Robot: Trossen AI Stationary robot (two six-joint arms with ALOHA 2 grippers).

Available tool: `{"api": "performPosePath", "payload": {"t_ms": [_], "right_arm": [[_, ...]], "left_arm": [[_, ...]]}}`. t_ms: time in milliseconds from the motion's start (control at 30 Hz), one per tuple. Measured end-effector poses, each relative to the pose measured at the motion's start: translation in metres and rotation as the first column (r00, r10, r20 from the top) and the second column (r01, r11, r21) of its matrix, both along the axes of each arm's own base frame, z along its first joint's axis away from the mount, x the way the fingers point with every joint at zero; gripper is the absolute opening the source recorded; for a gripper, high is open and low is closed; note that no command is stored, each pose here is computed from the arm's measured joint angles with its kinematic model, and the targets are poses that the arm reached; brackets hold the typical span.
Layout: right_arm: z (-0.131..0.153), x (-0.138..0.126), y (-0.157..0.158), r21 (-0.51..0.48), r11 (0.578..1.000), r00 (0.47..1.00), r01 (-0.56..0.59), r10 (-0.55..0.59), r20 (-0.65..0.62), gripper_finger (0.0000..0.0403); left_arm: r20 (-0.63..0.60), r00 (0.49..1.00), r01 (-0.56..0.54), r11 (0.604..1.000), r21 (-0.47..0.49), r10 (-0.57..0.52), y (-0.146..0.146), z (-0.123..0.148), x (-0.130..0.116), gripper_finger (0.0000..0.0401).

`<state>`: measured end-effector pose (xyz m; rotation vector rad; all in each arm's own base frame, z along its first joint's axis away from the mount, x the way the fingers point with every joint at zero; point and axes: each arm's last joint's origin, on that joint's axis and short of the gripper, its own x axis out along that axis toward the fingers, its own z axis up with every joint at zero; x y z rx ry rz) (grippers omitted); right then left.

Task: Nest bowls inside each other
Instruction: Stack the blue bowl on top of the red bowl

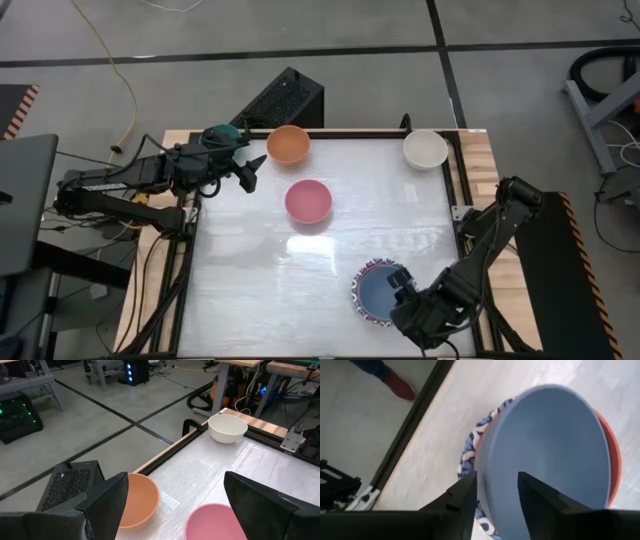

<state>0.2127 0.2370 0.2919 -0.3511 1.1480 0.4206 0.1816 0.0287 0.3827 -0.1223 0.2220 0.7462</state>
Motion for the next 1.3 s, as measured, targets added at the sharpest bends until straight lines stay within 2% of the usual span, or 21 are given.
{"api": "performPosePath", "payload": {"t_ms": [200,333,433,667,900,1133,1300], "right_arm": [[0.010,-0.003,0.000,0.064,0.997,0.998,0.042,-0.045,0.042,0.0179],[0.020,-0.009,-0.005,0.107,0.991,0.995,0.083,-0.089,0.054,0.0166],[0.023,-0.014,-0.005,0.099,0.992,0.993,0.078,-0.086,0.076,0.0134],[0.017,-0.016,0.000,0.081,0.997,0.998,0.019,-0.024,0.057,0.0014],[0.011,-0.016,-0.002,0.063,0.996,0.997,0.057,-0.061,0.049,0.0033],[-0.001,-0.016,-0.001,0.065,0.996,0.997,0.058,-0.061,0.045,0.0010],[-0.003,-0.015,-0.003,0.052,0.997,0.997,0.065,-0.067,0.040,0.0014]], "left_arm": [[0.000,1.000,0.000,1.000,0.000,0.000,0.000,0.000,0.000,0.0318],[0.000,1.000,0.000,1.000,0.000,0.000,0.000,0.000,0.000,0.0318],[0.001,1.000,0.000,1.000,0.000,0.000,0.000,0.000,0.000,0.0318],[0.000,1.000,0.000,1.000,-0.001,0.000,0.000,0.000,0.000,0.0318],[0.000,1.000,-0.002,1.000,0.000,0.002,0.000,0.000,0.000,0.0318],[-0.001,1.000,-0.004,1.000,0.001,0.004,0.000,0.000,0.000,0.0318],[-0.005,1.000,-0.004,1.000,0.006,0.004,0.000,0.000,0.000,0.0318]]}}
